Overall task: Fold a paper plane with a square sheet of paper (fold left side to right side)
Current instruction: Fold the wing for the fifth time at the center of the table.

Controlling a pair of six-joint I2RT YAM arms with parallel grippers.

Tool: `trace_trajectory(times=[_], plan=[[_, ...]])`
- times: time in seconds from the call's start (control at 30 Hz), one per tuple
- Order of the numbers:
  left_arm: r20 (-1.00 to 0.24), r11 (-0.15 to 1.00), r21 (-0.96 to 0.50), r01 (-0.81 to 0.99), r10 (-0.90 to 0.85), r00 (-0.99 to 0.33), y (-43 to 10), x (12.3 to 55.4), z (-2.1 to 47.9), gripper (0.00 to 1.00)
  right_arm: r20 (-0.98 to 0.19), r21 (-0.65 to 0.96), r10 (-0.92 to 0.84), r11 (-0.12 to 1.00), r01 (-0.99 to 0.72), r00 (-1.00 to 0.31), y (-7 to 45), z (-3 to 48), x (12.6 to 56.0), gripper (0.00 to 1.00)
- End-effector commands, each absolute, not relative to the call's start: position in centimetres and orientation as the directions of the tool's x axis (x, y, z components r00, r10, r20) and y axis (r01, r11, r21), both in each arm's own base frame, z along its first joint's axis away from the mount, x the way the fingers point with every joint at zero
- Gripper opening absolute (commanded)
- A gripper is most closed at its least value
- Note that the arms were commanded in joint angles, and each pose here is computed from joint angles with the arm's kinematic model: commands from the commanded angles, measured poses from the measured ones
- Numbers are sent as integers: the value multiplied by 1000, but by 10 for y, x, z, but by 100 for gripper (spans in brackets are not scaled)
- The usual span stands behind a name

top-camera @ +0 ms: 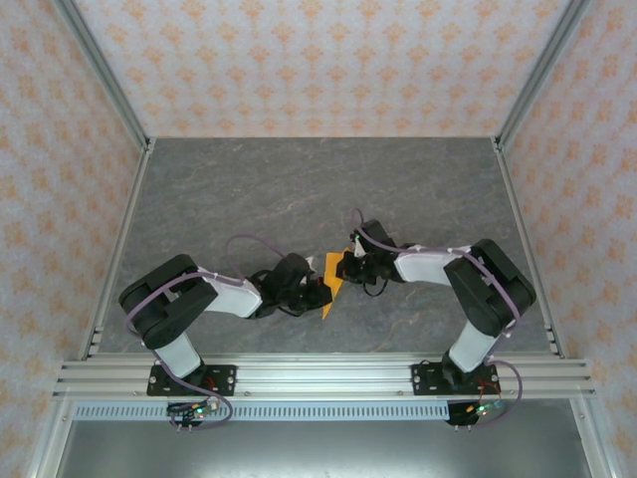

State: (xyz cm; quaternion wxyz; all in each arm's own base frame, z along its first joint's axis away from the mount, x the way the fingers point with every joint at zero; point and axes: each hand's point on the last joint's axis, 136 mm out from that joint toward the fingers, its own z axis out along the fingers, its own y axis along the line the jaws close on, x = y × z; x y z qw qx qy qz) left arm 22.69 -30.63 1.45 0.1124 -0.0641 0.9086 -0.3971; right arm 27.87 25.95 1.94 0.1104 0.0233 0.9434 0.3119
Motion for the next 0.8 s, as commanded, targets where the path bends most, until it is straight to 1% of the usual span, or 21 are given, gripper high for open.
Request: trace_trajectory(times=[0.0, 0.37, 0.5, 0.77], plan=[[-20, 796, -586, -152, -201, -979, -268, 189, -39, 0, -265, 461, 174, 887, 34, -949, 216, 3, 311, 4], [-25, 789, -597, -149, -203, -979, -269, 190, -36, 0, -246, 464, 239, 880, 102, -939, 187, -9, 339, 4], [-29, 786, -601, -146, -203, -979, -269, 190, -34, 0, -260, 481, 268, 869, 117, -928, 178, 0, 356, 5], [-35, 775, -617, -136, -200, -979, -273, 193, -28, 0, -269, 461, 264, 880, 116, -926, 168, 11, 379, 5]])
